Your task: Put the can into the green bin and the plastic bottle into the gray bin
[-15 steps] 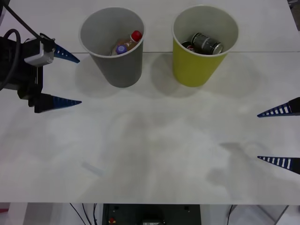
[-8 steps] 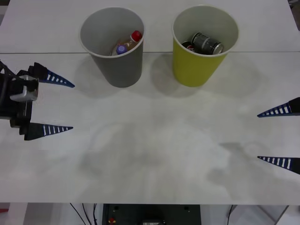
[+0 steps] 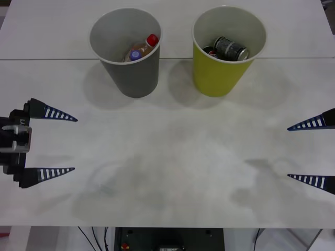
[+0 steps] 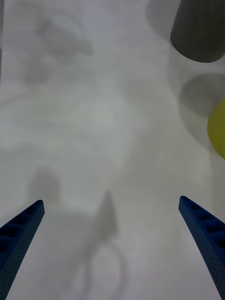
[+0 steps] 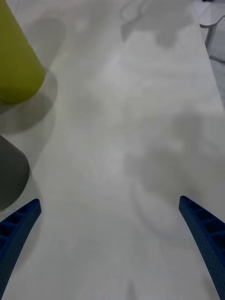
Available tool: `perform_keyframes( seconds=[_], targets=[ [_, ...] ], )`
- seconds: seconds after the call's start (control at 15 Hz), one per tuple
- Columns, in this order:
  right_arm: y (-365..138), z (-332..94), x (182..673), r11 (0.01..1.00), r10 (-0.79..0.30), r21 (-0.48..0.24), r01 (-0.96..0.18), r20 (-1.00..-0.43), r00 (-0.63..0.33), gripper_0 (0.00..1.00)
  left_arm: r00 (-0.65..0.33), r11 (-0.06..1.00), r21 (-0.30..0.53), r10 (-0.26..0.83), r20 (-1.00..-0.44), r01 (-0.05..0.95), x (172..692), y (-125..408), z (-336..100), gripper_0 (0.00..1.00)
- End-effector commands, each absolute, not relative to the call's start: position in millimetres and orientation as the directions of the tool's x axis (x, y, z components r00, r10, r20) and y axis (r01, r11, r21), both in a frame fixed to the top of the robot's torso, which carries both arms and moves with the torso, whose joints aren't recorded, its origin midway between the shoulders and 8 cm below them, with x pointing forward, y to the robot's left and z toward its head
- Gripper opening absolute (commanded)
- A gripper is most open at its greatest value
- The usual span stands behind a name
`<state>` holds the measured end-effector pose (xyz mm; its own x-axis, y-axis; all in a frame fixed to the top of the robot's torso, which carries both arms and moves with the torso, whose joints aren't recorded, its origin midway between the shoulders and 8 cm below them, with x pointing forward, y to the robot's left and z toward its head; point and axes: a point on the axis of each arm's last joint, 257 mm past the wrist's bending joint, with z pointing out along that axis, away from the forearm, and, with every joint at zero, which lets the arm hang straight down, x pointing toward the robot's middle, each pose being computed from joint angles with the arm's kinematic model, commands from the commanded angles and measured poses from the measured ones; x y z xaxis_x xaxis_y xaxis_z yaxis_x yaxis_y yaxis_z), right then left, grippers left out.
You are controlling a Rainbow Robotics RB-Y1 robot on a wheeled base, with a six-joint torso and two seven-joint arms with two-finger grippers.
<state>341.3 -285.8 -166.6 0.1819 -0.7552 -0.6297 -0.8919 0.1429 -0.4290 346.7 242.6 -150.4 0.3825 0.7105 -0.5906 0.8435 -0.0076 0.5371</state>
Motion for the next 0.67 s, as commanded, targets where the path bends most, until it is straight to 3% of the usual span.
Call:
perform_keyframes(
  seconds=[0.07, 0.33, 0.67],
  targets=[
    [-285.8, -166.6, 341.3, 0.143, -0.755, -0.429, -0.892, -0.630, 0.182, 1.00, 0.369, -0.011, 0.525, 0.724, -0.583, 0.851, 338.0, 248.0, -157.3, 1.00],
    [-285.8, -166.6, 341.3, 0.143, -0.755, -0.429, -0.892, -0.630, 0.182, 1.00, 0.356, -0.022, 0.526, 0.760, -0.544, 0.850, 341.4, 258.6, -165.1, 1.00],
    [-285.8, -166.6, 341.3, 0.143, -0.755, -0.429, -0.892, -0.630, 0.182, 1.00, 0.353, -0.020, 0.526, 0.762, -0.542, 0.851, 341.8, 259.7, -166.0, 1.00]
  ],
)
